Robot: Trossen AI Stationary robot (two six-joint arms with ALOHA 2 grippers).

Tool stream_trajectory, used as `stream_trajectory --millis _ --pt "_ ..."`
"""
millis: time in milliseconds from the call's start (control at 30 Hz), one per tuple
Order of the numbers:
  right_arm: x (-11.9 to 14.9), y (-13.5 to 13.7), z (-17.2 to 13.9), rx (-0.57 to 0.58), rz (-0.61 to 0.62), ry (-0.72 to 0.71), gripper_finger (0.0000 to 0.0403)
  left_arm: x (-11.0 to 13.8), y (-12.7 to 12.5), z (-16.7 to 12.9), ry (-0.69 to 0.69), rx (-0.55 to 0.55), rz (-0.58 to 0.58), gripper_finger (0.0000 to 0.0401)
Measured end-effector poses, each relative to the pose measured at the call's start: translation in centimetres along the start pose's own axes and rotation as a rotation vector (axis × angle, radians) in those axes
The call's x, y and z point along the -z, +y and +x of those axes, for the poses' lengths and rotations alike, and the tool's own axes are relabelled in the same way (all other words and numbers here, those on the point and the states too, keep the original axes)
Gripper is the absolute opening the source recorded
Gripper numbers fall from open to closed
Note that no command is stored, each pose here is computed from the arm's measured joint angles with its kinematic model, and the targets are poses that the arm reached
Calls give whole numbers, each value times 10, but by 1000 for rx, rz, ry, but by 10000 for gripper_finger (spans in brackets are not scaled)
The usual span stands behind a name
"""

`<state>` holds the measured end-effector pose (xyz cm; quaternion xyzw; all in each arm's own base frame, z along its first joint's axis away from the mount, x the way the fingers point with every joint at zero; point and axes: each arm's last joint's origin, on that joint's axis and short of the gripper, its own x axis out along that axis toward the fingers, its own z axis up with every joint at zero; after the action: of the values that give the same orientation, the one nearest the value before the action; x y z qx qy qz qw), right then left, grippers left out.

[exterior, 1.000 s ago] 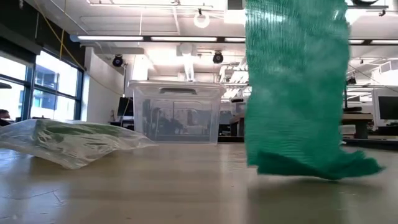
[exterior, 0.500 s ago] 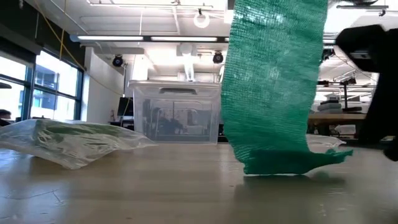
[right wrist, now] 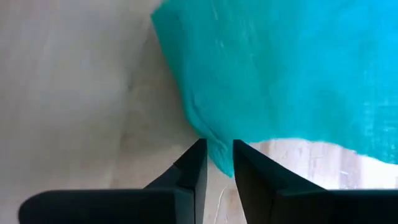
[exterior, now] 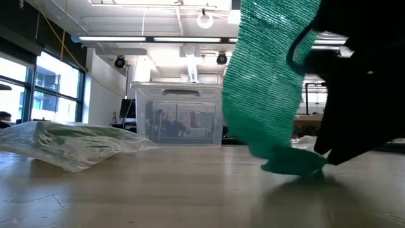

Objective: Roll bandage
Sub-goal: Roll the dark green bandage

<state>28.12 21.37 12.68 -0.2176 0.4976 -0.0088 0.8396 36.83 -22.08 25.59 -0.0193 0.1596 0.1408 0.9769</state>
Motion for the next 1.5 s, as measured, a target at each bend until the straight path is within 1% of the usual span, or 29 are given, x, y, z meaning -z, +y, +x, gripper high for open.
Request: stream_trajectory --millis 67,133,233,300,367,467,533,600,700,767,833,967,1000,1067,1133,1233,1333,1433,1500 --pt "-1 -3 4 -56 -26 22 68 0 0 0 1 -1 1 5" --pt "-1 -5 10 -84 -46 40 68 1 0 0 6 -6 6 5" --pt "0 -2 19 -81 -54 59 64 2 2 0 4 -38 11 5" --pt "2 2 23 -65 -67 55 42 3 3 0 3 -68 14 5" --pt "2 7 22 -55 -84 33 13 5 5 0 9 -115 18 5" --pt "3 15 15 -52 -70 9 7 11 10 -1 27 -198 39 5" --pt "5 19 7 -72 -50 3 2 15 15 -1 50 -248 45 5" --pt "7 27 -6 -128 -16 5 2 21 21 -1 82 -289 48 5" --pt "11 40 -29 -285 27 19 1 28 30 -1 132 -341 47 5" --pt "14 49 -41 -371 32 28 0 33 35 1 155 -377 55 5" --pt "18 59 -50 -434 34 36 0 39 37 4 173 -409 69 5" --pt "30 81 -69 -517 97 55 0 58 38 16 222 -436 97 5" --pt "33 87 -73 -520 105 47 0 63 37 19 233 -435 101 5" --pt "38 96 -81 -489 113 -6 0 71 34 25 240 -429 99 5" --pt "40 99 -85 -412 132 -82 0 75 31 29 237 -421 95 5" --pt "41 98 -86 -293 145 -155 0 74 28 30 226 -395 82 5" --pt "38 90 -83 -216 178 -179 3 67 20 27 206 -353 114 5" --pt "35 82 -84 -184 192 -182 14 48 5 22 165 -293 153 5" --pt "33 75 -91 -177 203 -197 29 33 -5 18 134 -255 179 5"
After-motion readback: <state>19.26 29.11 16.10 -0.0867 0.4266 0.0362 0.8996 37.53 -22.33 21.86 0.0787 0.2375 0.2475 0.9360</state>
